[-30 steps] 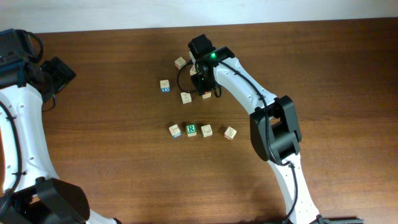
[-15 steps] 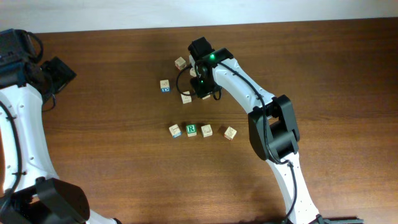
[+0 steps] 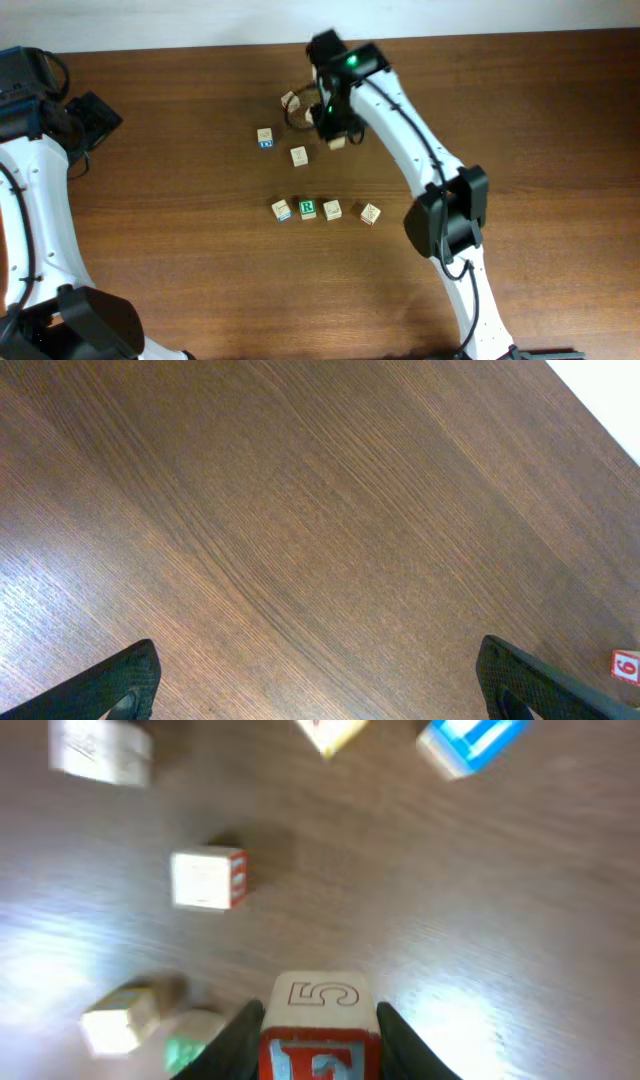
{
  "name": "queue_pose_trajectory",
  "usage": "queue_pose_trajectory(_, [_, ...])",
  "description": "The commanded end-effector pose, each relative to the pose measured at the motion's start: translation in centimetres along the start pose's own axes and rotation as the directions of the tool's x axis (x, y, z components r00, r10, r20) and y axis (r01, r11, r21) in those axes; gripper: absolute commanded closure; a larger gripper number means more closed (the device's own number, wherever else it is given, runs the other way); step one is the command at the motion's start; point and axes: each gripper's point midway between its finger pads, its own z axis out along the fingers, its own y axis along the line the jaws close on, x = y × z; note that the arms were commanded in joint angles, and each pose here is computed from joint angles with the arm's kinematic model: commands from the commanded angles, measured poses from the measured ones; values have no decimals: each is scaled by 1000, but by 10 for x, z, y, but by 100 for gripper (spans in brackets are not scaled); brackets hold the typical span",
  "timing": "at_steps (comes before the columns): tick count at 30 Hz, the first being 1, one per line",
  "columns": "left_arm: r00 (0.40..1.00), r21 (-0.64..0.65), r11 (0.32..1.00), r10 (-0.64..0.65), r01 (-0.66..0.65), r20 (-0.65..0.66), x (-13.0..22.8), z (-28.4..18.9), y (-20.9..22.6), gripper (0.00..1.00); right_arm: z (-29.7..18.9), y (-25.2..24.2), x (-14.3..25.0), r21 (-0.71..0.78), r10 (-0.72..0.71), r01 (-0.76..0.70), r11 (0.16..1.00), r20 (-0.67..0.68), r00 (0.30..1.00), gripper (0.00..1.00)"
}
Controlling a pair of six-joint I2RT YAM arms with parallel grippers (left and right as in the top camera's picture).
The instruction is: Rotate 5 blocks
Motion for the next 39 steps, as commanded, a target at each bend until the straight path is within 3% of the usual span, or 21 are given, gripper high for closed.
queue_pose_trajectory(1, [1000,14,1000,-15,15,14,-4,-6,-2,1,-93,-6,-15,-37,52,-46,998,177,983,70])
queue_pose_trajectory(11, [1000,14,1000,-15,15,14,-4,-6,-2,1,-240,-5,18,-123,89,-41,992,419,904,69])
queue_pose_trajectory(16, [1000,14,1000,-16,15,14,-4,-6,-2,1,-249,-18,54,-68,111,-93,993,364,925,70])
queue_pose_trajectory(20, [1000,14,1000,-15,15,14,-4,-6,-2,1,-188,-44,88,65,254,-266,962,148,956,69])
queue_pose_trajectory(22, [1000,14,1000,-15,15,14,-4,-6,-2,1,-148,-49,102,117,284,-286,951,32,958,69])
queue_pose_trajectory(28, [1000,14,1000,-16,15,14,-4,-6,-2,1,-23,-64,145,178,400,-372,911,-170,900,69])
queue_pose_trajectory(39, [1000,14,1000,-15,15,14,-4,-6,-2,1,55,-65,182,72,508,-508,858,-255,823,69])
